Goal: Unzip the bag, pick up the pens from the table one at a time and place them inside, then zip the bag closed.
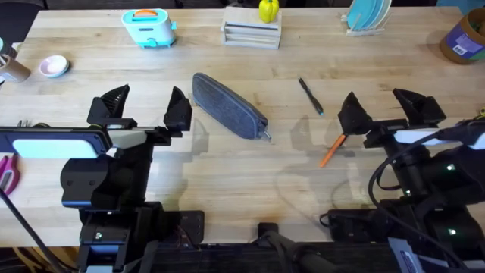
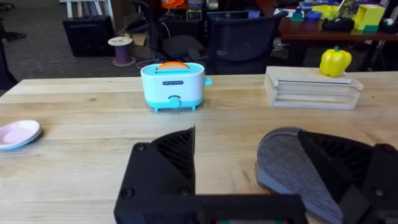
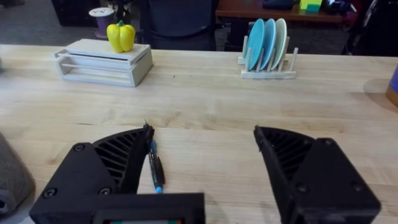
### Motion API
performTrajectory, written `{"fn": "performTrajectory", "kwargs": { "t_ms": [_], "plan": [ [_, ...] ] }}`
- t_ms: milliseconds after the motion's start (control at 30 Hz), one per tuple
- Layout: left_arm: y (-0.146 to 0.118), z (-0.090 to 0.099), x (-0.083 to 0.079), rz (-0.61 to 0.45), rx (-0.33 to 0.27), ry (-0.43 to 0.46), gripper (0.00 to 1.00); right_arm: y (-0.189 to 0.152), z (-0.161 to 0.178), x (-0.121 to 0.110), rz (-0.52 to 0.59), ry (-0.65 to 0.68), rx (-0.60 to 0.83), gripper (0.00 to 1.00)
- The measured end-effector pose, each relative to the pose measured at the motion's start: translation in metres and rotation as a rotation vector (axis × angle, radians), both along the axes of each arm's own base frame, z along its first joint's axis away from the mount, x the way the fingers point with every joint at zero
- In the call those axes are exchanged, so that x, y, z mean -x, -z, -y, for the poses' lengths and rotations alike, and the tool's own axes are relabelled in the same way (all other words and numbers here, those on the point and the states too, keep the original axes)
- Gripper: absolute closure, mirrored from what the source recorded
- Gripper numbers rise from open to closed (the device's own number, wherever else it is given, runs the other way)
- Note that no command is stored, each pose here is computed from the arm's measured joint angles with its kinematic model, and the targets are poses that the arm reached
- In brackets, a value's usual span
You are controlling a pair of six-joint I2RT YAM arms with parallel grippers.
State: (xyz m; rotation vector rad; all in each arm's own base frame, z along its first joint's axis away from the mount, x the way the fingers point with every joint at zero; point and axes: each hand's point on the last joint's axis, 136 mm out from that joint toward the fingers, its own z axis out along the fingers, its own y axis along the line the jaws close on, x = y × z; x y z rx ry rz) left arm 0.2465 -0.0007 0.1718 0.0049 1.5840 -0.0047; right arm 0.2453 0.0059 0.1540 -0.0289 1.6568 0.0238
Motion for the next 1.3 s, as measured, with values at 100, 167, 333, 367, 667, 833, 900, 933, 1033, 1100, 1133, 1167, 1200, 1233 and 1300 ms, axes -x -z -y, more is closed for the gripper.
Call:
{"fn": "performTrajectory", "kwargs": {
  "t_ms": [100,167,333,367,667,833,900,933,1033,1100,1133,1167,1200,1233,1300],
  "plan": [
    [0.0,0.0,0.0,0.0,0.0,0.0,0.009,0.0,0.0,0.0,0.0,0.0,0.0,0.005],
    [0.0,0.0,0.0,0.0,0.0,0.0,0.008,0.0,0.0,0.0,0.0,0.0,0.0,0.004],
    [0.0,0.0,0.0,0.0,-0.001,0.0,0.008,0.0,0.0,0.0,0.001,0.0,0.0,0.004],
    [0.0,0.0,0.0,-0.002,-0.001,0.0,0.008,-0.001,0.0,0.0,0.003,0.0,0.0,0.004],
    [0.019,-0.001,0.006,-0.134,-0.006,-0.004,0.009,0.008,0.0,0.009,-0.111,-0.001,-0.012,0.005],
    [-0.007,-0.001,0.019,-0.212,-0.054,-0.001,0.009,0.004,-0.002,0.027,-0.301,-0.01,-0.021,0.006],
    [-0.03,-0.001,0.021,-0.22,-0.078,0.002,0.009,-0.011,-0.003,0.032,-0.349,-0.014,-0.023,0.006],
    [-0.04,-0.001,0.021,-0.23,-0.089,0.004,0.009,-0.019,-0.004,0.034,-0.366,-0.016,-0.024,0.006],
    [-0.065,-0.001,0.017,-0.273,-0.109,0.01,0.009,-0.046,-0.006,0.035,-0.426,-0.027,-0.031,0.006],
    [-0.076,0.0,0.011,-0.322,-0.128,0.022,0.009,-0.063,-0.009,0.034,-0.47,-0.041,-0.037,0.006],
    [-0.08,0.001,0.007,-0.347,-0.139,0.031,0.009,-0.071,-0.01,0.033,-0.485,-0.047,-0.039,0.006],
    [-0.084,0.002,0.003,-0.374,-0.149,0.042,0.008,-0.078,-0.01,0.032,-0.511,-0.05,-0.041,0.006],
    [-0.089,0.003,-0.002,-0.402,-0.158,0.054,0.009,-0.084,-0.011,0.031,-0.528,-0.053,-0.043,0.006],
    [-0.093,0.004,-0.006,-0.424,-0.166,0.063,0.009,-0.089,-0.012,0.03,-0.551,-0.056,-0.045,0.006],
    [-0.101,0.005,-0.015,-0.476,-0.177,0.079,0.009,-0.099,-0.012,0.028,-0.59,-0.06,-0.047,0.006]
  ]
}}
